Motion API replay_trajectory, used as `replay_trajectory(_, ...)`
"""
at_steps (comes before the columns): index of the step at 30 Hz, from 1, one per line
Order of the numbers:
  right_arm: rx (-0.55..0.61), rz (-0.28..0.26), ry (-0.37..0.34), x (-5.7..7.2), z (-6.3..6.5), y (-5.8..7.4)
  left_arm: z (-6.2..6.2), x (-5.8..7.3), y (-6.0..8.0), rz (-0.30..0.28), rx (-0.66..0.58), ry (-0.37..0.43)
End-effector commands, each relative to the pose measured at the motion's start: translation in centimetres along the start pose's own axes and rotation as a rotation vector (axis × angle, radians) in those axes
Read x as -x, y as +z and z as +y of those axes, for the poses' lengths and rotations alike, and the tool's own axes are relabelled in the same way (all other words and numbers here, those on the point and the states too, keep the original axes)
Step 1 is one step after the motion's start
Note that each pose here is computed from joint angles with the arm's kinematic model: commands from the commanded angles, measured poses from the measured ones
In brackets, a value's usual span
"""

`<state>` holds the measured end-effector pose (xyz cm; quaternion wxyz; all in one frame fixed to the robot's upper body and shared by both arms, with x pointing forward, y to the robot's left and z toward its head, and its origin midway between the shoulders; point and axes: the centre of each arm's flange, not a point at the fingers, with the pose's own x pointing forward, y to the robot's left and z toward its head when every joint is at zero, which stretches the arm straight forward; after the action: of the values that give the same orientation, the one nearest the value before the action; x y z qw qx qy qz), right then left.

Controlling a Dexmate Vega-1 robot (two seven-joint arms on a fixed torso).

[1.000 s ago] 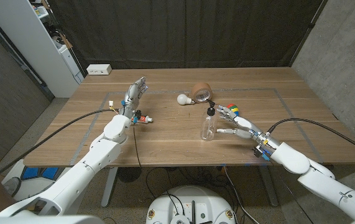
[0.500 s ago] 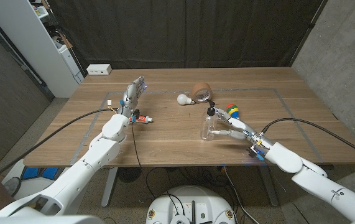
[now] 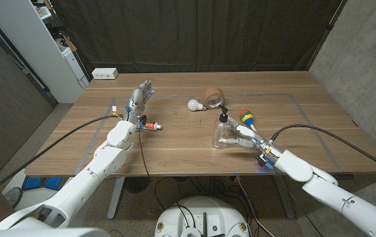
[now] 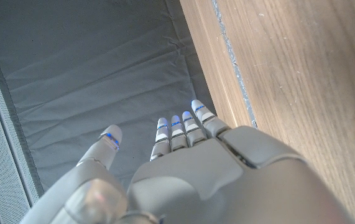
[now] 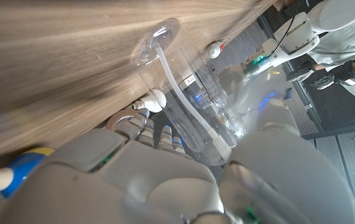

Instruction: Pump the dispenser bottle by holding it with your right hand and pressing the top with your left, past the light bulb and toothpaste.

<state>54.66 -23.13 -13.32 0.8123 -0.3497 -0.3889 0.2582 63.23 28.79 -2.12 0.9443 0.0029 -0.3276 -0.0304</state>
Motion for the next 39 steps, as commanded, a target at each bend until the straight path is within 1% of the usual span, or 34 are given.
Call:
replay_trajectory(1, -0.012, -0.018, -0.045, -0.9, 0.5, -0.3, 0.1, 0.0, -0.2, 0.004, 0.007, -0.002)
replay_trajectory(10, -0.021, -0.015, -0.056, -1.2, 0.8, -0.6, 0.3, -0.1, -0.3, 0.006, 0.008, -0.001)
replay_trajectory(20, -0.056, -0.037, -0.085, -1.9, 1.8, -0.9, 0.5, -0.1, -0.5, 0.014, 0.005, 0.0)
replay_trajectory(27, -0.068, -0.051, -0.107, -2.0, 2.1, -0.9, 0.5, -0.3, -0.4, 0.015, -0.001, -0.005)
replay_trajectory(39, -0.098, -0.059, -0.156, -1.8, 2.3, -1.0, 0.2, -0.2, -0.6, 0.023, 0.0, -0.004)
